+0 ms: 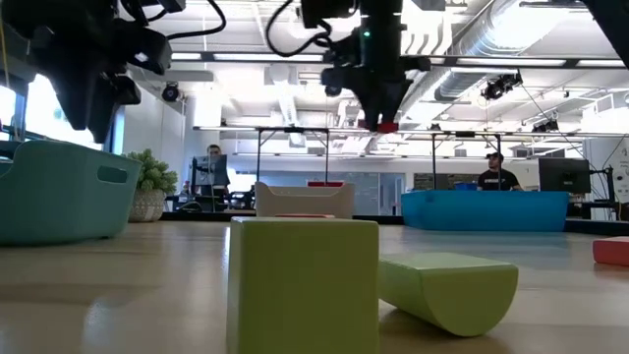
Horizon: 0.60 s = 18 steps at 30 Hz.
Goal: Sort & place blocks by color
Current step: Put the red block into the blue bin
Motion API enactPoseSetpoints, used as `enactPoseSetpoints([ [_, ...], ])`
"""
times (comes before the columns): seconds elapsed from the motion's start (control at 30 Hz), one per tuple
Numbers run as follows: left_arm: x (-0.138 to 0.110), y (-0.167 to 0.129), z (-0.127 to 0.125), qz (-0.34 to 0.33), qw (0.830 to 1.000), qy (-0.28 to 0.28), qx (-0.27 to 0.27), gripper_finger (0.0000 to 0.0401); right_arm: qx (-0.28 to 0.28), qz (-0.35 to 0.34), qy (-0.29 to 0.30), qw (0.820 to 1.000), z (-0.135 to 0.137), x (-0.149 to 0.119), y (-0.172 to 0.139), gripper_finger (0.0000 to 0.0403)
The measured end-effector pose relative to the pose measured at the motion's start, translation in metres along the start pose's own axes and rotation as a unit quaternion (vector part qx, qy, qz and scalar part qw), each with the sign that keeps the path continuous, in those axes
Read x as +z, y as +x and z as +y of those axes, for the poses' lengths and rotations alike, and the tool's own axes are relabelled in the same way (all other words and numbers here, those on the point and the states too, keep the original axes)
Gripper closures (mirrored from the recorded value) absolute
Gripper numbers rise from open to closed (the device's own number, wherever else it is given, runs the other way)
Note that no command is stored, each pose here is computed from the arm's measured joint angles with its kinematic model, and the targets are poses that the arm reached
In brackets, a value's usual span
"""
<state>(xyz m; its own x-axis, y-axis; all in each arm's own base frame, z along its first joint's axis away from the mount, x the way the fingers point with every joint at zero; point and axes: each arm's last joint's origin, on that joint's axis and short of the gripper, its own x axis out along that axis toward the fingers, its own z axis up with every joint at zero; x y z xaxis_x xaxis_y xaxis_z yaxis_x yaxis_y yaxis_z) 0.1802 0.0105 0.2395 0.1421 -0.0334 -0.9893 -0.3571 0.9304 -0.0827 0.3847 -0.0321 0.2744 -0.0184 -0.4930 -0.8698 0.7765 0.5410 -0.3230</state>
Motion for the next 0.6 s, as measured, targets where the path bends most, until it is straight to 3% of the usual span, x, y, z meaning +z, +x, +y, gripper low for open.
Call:
enactPoseSetpoints([
  [0.3, 0.0, 0.0, 0.001, -0.005, 0.998, -0.059, 0.015, 0.0162, -0.11, 0.0, -0.041, 0.993, -0.054, 0.021, 0.008, 0.0302],
  [0.6, 0.008, -0.016, -0.002, -0.033, 0.992, -0.118, 0.003, 0.0162, -0.155, 0.044, -0.069, 0.985, -0.093, 0.038, 0.04, 0.03],
])
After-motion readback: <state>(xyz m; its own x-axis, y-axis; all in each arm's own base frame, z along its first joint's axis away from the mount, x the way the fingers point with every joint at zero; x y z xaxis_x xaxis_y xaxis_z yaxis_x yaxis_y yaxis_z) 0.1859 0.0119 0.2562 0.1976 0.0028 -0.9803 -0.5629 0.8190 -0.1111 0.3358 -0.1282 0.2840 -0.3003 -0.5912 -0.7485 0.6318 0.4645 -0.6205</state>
